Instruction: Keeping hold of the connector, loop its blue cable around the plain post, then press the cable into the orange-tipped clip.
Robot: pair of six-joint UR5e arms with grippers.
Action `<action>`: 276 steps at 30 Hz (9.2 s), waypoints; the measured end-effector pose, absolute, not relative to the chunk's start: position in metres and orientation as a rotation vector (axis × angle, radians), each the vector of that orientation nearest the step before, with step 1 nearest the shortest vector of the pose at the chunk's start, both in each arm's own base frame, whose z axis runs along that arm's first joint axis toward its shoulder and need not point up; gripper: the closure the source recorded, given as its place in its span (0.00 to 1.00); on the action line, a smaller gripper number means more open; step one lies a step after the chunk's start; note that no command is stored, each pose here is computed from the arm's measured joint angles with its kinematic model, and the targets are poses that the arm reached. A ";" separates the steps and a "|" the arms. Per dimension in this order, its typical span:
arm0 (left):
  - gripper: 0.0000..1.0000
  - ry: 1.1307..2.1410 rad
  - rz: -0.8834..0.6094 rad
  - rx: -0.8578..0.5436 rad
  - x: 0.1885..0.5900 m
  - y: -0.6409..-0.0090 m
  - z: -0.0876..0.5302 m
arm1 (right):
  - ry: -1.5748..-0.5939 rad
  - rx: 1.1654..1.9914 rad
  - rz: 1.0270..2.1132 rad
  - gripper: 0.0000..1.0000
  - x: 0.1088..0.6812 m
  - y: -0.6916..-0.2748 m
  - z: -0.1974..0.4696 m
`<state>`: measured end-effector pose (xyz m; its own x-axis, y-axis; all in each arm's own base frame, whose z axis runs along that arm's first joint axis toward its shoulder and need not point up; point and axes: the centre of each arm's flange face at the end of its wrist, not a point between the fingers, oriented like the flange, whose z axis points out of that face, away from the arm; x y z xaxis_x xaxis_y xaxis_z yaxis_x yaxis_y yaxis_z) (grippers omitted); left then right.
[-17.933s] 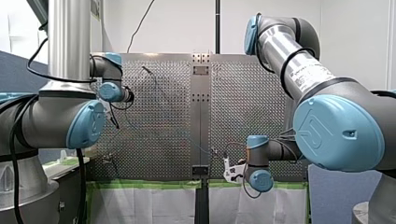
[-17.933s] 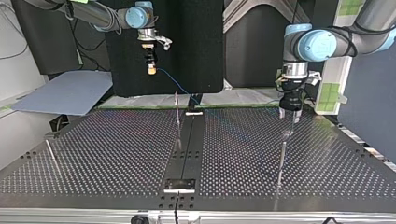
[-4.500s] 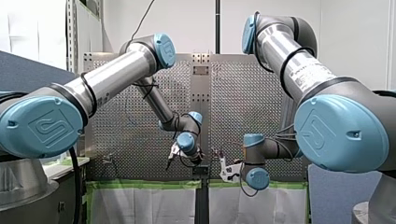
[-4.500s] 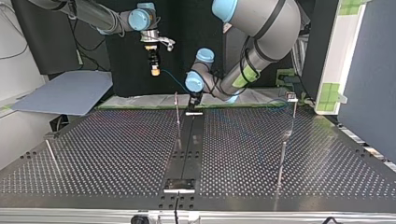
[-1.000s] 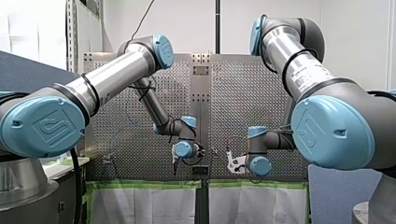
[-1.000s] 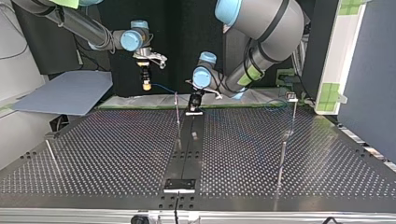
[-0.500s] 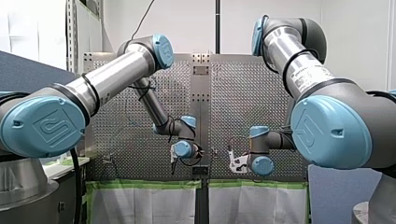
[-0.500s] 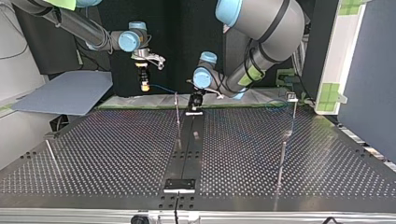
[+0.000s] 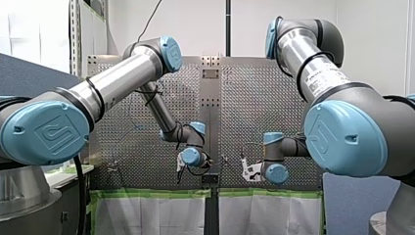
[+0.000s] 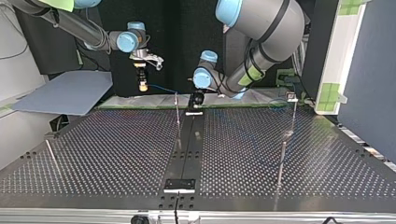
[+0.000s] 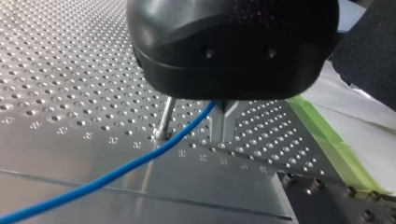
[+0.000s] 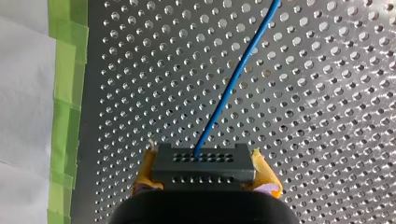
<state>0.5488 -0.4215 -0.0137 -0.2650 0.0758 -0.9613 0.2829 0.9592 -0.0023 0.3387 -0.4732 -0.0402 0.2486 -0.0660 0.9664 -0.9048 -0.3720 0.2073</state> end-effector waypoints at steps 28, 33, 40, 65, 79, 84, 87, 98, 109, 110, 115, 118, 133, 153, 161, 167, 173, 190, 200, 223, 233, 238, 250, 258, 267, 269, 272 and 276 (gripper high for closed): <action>1.00 1.839 -0.239 0.195 0.565 -0.405 -0.016 | -0.901 1.628 1.312 1.00 0.320 -0.495 -0.040; 1.00 1.839 -0.240 0.191 0.566 -0.403 -0.016 | -0.903 1.630 1.335 1.00 0.317 -0.500 -0.041; 1.00 1.839 -0.236 0.185 0.568 -0.401 -0.015 | -0.917 1.650 1.329 1.00 0.310 -0.514 -0.052; 1.00 1.840 -0.222 0.164 0.575 -0.390 -0.015 | -0.853 1.664 1.368 1.00 0.313 -0.548 -0.043; 1.00 1.836 -0.213 0.154 0.580 -0.384 -0.015 | -0.796 1.662 1.439 1.00 0.316 -0.555 -0.037; 1.00 1.834 -0.213 0.152 0.581 -0.384 -0.015 | -0.791 1.660 1.462 1.00 0.314 -0.560 -0.035; 1.00 1.834 -0.213 0.152 0.581 -0.383 -0.015 | -0.795 1.661 1.460 1.00 0.312 -0.562 -0.035; 1.00 1.834 -0.211 0.151 0.581 -0.383 -0.015 | -0.797 1.664 1.452 1.00 0.309 -0.563 -0.035; 1.00 1.837 -0.197 0.152 0.581 -0.381 -0.015 | -0.757 1.685 1.437 1.00 0.315 -0.559 -0.036; 1.00 1.837 -0.196 0.153 0.581 -0.381 -0.015 | -0.756 1.686 1.436 1.00 0.315 -0.559 -0.036; 1.00 1.841 -0.195 0.159 0.580 -0.381 -0.016 | -0.756 1.688 1.435 1.00 0.315 -0.558 -0.036; 1.00 1.842 -0.194 0.160 0.580 -0.381 -0.016 | -0.758 1.690 1.434 1.00 0.315 -0.558 -0.036; 1.00 1.875 -0.203 0.188 0.575 -0.380 -0.019 | -0.773 1.702 1.413 1.00 0.311 -0.558 -0.038; 1.00 1.913 -0.169 0.292 0.533 -0.357 -0.028 | -0.804 1.720 1.396 1.00 0.294 -0.543 -0.050; 1.00 1.915 -0.188 0.315 0.527 -0.356 -0.028 | -0.774 1.751 1.439 1.00 0.288 -0.535 -0.054; 1.00 1.901 -0.201 0.316 0.531 -0.355 -0.020 | -0.761 1.769 1.466 1.00 0.284 -0.531 -0.055; 1.00 1.900 -0.200 0.309 0.535 -0.351 -0.018 | -0.756 1.758 1.520 1.00 0.281 -0.522 -0.047; 1.00 1.901 -0.207 0.286 0.540 -0.343 -0.017 | -0.692 1.736 1.660 1.00 0.288 -0.490 -0.048; 0.91 1.896 -0.215 0.290 0.541 -0.344 -0.017 | -0.631 1.773 1.708 1.00 0.299 -0.463 -0.052; 0.00 1.942 -0.135 0.283 0.520 -0.345 -0.017 | -0.530 1.835 1.757 1.00 0.321 -0.436 -0.054; 0.00 1.857 -0.211 0.292 0.501 -0.349 0.016 | -0.478 1.857 1.768 1.00 0.345 -0.418 -0.054; 0.00 1.811 -0.260 0.320 0.484 -0.357 0.031 | -0.448 1.878 1.768 1.00 0.353 -0.409 -0.055; 0.00 1.878 -0.290 0.397 0.431 -0.355 0.011 | -0.331 1.936 1.847 1.00 0.378 -0.388 -0.054; 0.00 1.896 -0.226 0.366 0.427 -0.347 0.007 | -0.360 1.929 1.833 1.00 0.378 -0.392 -0.050; 0.00 1.864 -0.227 0.432 0.424 -0.358 0.009 | -0.472 1.888 1.760 1.00 0.366 -0.406 -0.049; 0.00 1.852 -0.250 0.446 0.424 -0.364 0.011 | -0.486 1.882 1.734 1.00 0.363 -0.407 -0.049; 0.00 1.836 -0.278 0.453 0.425 -0.373 0.015 | -0.507 1.876 1.700 1.00 0.361 -0.409 -0.050; 0.00 1.815 -0.311 0.446 0.429 -0.384 0.021 | -0.537 1.869 1.653 1.00 0.355 -0.412 -0.052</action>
<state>0.4287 -0.3844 0.0208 -0.2456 0.1420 -0.9589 0.4530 0.8913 0.0160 0.3554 -0.4122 -0.0518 0.1505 0.0772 0.9856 -0.6420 -0.7505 0.1569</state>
